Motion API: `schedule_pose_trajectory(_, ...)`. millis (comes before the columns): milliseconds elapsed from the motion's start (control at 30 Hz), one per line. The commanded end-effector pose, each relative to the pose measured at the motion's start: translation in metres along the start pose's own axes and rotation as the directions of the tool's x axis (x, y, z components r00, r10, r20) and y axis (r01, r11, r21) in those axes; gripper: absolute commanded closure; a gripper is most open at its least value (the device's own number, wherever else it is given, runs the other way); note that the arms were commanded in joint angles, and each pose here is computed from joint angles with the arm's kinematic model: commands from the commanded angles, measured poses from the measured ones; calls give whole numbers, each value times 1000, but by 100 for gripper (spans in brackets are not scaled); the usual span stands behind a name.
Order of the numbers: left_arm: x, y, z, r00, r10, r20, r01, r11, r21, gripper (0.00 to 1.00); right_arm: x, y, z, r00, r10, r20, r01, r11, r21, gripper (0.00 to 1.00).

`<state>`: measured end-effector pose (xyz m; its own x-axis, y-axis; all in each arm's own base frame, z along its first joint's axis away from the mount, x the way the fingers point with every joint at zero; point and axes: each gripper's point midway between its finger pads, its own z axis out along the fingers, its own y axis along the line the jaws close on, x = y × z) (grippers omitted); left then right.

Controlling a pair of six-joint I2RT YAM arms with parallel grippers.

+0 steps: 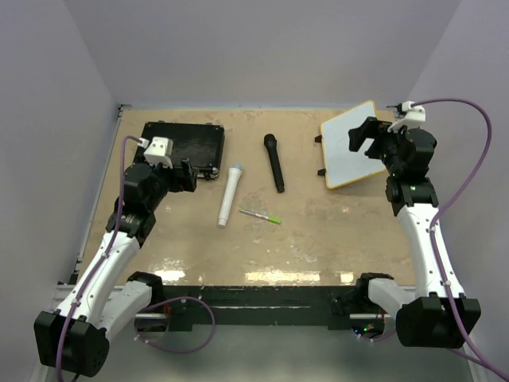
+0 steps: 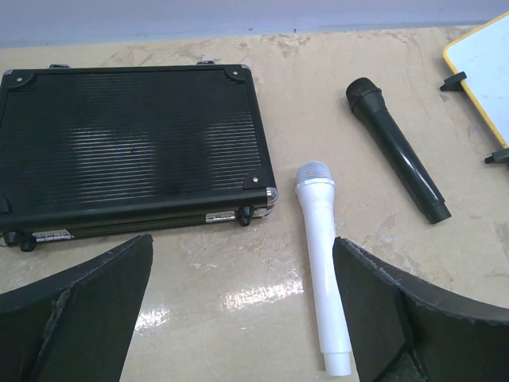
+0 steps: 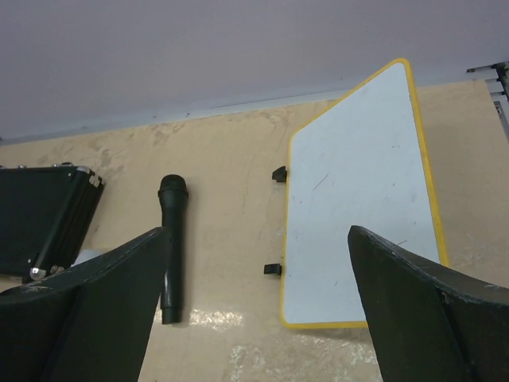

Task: Write a sentence on the whiteboard
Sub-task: Pick up the whiteboard marker from the center of the board.

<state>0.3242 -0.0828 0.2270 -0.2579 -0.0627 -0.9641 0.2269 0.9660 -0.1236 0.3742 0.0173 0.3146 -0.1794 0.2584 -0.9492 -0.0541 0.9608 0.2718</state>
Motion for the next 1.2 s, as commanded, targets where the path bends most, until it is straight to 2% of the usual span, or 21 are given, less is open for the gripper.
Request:
schedule_pose_trajectory(0, -21, -1, -1, 997, 21, 68, -22, 1000, 11, 0, -13, 2, 0, 999, -5, 45, 5, 1000, -7, 1)
schedule_pose_trajectory(133, -21, -3, -2, 997, 23, 70, -25, 999, 20, 0, -7, 13, 1, 999, -40, 22, 41, 996, -80, 1)
schedule_pose_trajectory(300, -21, -9, -2, 998, 16, 68, -19, 999, 50, 0, 10, 45, -3, 989, -144, -16, 133, 945, -298, 1)
schedule_pose_trajectory(333, -21, -12, -2, 998, 6, 68, -10, 998, 66, 0, 13, 55, -6, 984, -177, -12, 160, 917, -365, 1)
schedule_pose_trajectory(367, -22, -13, -3, 997, -5, 73, 0, 998, 70, 0, 21, 75, -15, 968, -249, 11, 222, 840, -496, 2)
schedule_pose_trajectory(467, -27, -20, -7, 994, -74, 78, 67, 993, 94, 0, 39, 111, -28, 929, -365, 69, 313, 669, -674, 1)
schedule_pose_trajectory(533, -30, -28, -12, 984, -162, 72, 152, 980, 130, 0, 54, 126, -30, 912, -407, 54, 320, 624, -713, 1)
schedule_pose_trajectory(567, -29, -34, -16, 979, -194, 68, 182, 971, 155, 0, 62, 143, -33, 887, -452, 91, 363, 562, -743, 1)
schedule_pose_trajectory(633, -26, -48, -24, 959, -282, 41, 266, 938, 224, 0, 82, 156, -31, 869, -491, 71, 352, 510, -785, 1)
schedule_pose_trajectory(667, -24, -52, -29, 951, -307, 45, 287, 926, 246, 0, 94, 170, -36, 846, -523, 104, 371, 439, -818, 1)
schedule_pose_trajectory(733, -18, -60, -36, 926, -377, 11, 360, 891, 276, 0, 118, 182, -31, 831, -552, 64, 339, 413, -845, 1)
schedule_pose_trajectory(767, -12, -62, -39, 919, -395, -3, 380, 881, 283, 0, 133, 199, -38, 806, -583, 104, 354, 332, -874, 1)
schedule_pose_trajectory(833, -2, -67, -42, 892, -449, -47, 442, 847, 295, 0, 159, 211, -39, 759, -641, 118, 372, 277, -886, 1)
schedule_pose_trajectory(867, 10, -68, -42, 882, -465, -74, 466, 836, 290, 0, 182, 230, -47, 725, -673, 146, 372, 204, -905, 1)
schedule_pose_trajectory(933, 22, -70, -42, 860, -497, -113, 507, 813, 285, 1, 202, 247, -49, 684, -709, 175, 390, 152, -908, 1)
schedule_pose_trajectory(967, 35, -69, -41, 852, -506, -137, 523, 809, 268, 1, 227, 256, -47, 633, -757, 165, 398, 135, -907, 1)
schedule_pose_trajectory(1033, 45, -70, -40, 838, -520, -164, 546, 797, 258, 2, 243, 264, -40, 586, -794, 161, 413, 122, -902, 1)
schedule_pose_trajectory(1067, 53, -70, -38, 833, -522, -183, 553, 794, 252, 3, 264, 264, -35, 540, -831, 131, 412, 126, -903, 1)
schedule_pose_trajectory(1167, 61, -69, -37, 830, -521, -201, 557, 797, 234, 4, 284, 260, -22, 478, -875, 79, 431, 154, -889, 7)
